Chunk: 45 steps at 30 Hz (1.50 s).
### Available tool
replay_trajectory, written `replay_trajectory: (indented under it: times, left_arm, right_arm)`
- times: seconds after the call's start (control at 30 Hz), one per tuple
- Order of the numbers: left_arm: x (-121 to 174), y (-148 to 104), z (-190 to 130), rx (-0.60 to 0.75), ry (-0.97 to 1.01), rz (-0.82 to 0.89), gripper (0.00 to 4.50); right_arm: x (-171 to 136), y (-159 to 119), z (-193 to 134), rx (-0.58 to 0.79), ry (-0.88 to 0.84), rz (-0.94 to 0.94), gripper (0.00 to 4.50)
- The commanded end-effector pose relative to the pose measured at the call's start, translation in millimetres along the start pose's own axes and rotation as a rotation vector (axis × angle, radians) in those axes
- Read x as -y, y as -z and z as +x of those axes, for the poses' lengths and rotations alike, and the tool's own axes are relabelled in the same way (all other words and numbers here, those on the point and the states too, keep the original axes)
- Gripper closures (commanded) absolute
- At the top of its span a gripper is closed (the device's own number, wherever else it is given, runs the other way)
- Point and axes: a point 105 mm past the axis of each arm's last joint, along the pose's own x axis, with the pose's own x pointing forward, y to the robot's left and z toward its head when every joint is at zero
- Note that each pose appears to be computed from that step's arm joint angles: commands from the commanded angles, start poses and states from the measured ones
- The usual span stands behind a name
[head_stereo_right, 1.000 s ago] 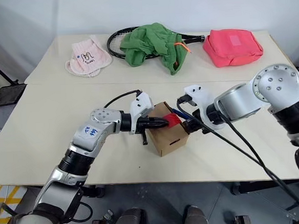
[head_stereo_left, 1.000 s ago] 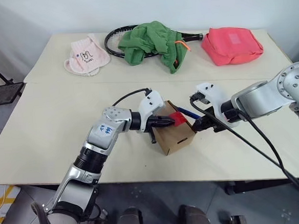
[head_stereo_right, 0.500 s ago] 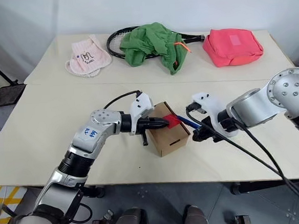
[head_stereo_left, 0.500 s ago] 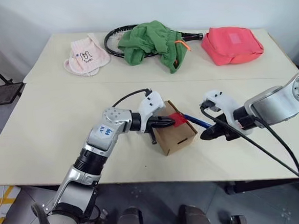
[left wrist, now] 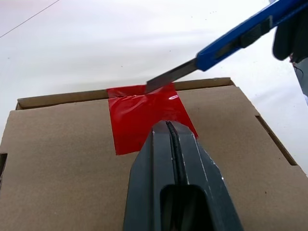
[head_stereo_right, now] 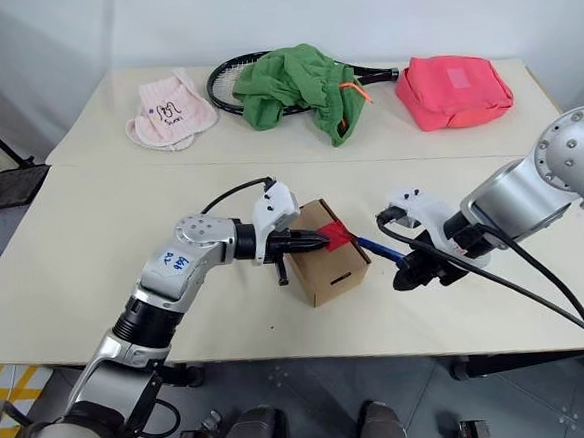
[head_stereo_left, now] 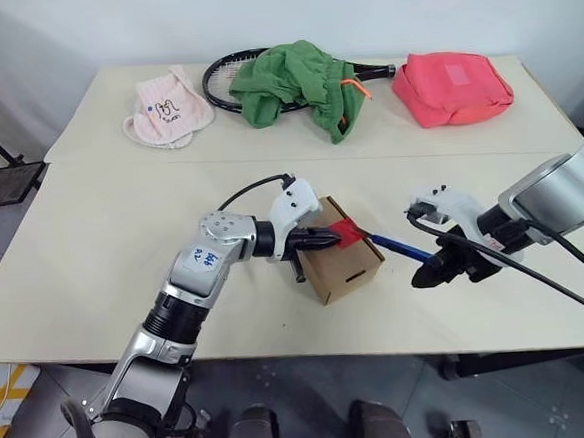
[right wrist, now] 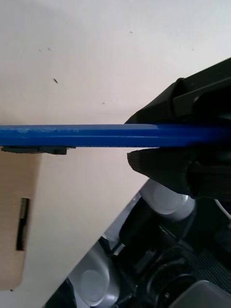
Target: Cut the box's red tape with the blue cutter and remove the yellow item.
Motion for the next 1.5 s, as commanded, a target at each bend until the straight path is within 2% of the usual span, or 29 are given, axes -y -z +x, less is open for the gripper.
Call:
replay_trajectory:
  times: [0.03, 0.13, 0.57, 0.8, 0.93, 1.33, 1.5]
  left_arm:
    - [7, 43, 4, -0.134, 0.009, -0.115, 4.49]
    - [6, 43, 4, -0.134, 0.007, -0.115, 4.49]
    - [4, 41, 3, -0.134, 0.001, -0.110, 4.49]
    - [4, 42, 4, -0.131, -0.001, -0.113, 4.49]
    - [4, 42, 3, -0.132, -0.004, -0.114, 4.49]
    - [2, 44, 5, -0.135, -0.008, -0.114, 4.49]
    - [2, 43, 6, -0.130, -0.008, -0.114, 4.49]
  right_arm:
    - [-3, 3, -4, -0.004, -0.011, -0.006, 4.29]
    - [-2, 0, -1, 0.011, -0.003, -0.004, 4.29]
    - [-11, -48, 13, 0.149, 0.031, -0.034, 4.29]
    - [-15, -56, 22, 0.179, 0.036, -0.033, 4.29]
    - [-14, -50, 20, 0.173, 0.031, -0.034, 4.29]
    - [-4, -5, 0, 0.026, 0.010, -0.031, 4.29]
    - [-4, 1, -1, -0.002, -0.002, -0.021, 4.29]
